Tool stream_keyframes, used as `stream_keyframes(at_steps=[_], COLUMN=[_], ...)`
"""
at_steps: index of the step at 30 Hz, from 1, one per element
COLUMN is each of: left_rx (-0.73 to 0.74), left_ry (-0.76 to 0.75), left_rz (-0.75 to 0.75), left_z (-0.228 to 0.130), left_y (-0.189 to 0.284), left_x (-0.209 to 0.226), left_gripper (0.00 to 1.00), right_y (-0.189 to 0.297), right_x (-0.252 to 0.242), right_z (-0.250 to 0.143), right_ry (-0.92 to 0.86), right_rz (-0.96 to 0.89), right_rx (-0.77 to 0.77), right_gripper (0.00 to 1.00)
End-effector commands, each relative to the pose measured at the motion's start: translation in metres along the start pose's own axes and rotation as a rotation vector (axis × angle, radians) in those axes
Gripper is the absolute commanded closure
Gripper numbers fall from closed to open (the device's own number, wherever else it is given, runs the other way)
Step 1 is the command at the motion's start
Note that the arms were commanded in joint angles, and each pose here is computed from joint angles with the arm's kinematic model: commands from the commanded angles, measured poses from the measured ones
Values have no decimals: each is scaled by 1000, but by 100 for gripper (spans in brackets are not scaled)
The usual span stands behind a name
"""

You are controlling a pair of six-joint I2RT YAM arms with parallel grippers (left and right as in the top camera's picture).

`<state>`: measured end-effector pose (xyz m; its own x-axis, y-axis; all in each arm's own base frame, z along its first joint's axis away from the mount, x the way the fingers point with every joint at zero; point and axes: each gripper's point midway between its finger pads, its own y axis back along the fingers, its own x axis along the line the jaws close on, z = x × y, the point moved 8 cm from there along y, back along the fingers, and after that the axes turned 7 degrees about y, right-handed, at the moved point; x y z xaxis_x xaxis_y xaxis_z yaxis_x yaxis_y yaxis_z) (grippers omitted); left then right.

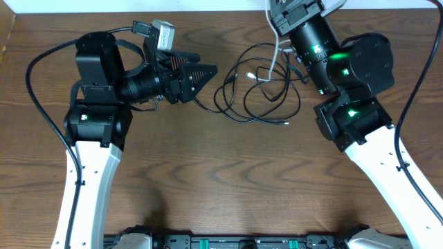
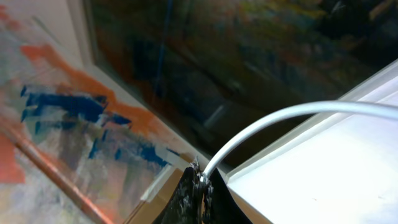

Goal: Untangle cables

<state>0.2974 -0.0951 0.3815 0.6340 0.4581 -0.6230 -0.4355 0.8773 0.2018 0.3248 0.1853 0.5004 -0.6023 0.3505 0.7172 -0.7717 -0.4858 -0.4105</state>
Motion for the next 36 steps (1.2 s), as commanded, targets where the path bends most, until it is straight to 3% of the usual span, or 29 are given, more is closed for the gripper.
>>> stream_keyframes(at_steps=[1,4,9,24,29,36], left_rx=[11,-4,-19,-123,-142,-160], left_ry=[-105,-183,-218,-202,-202,-223], left_rz=[-168,-225,-211,67,55,46], left_z=[4,9,8,13,17,21], left_y=[6,8,-1,-23,-30,-31], left_x=[-26,-40,-50,-38,-39,-41], left_gripper=[26,31,32,35,36,53], right_y=[0,-4,-16,-20,-18,-18], right_x=[-4,-15,-35,-15,-7,-6], right_z=[0,-9,-32,-70,-79,-82], right_ry=[-18,-71,-305,-342,-400,-402], right_rz=[-52,-82,-103,-10,15,24], right_rx=[-17,11,73,216,271,288], right_gripper=[99,99,99,99,99,99])
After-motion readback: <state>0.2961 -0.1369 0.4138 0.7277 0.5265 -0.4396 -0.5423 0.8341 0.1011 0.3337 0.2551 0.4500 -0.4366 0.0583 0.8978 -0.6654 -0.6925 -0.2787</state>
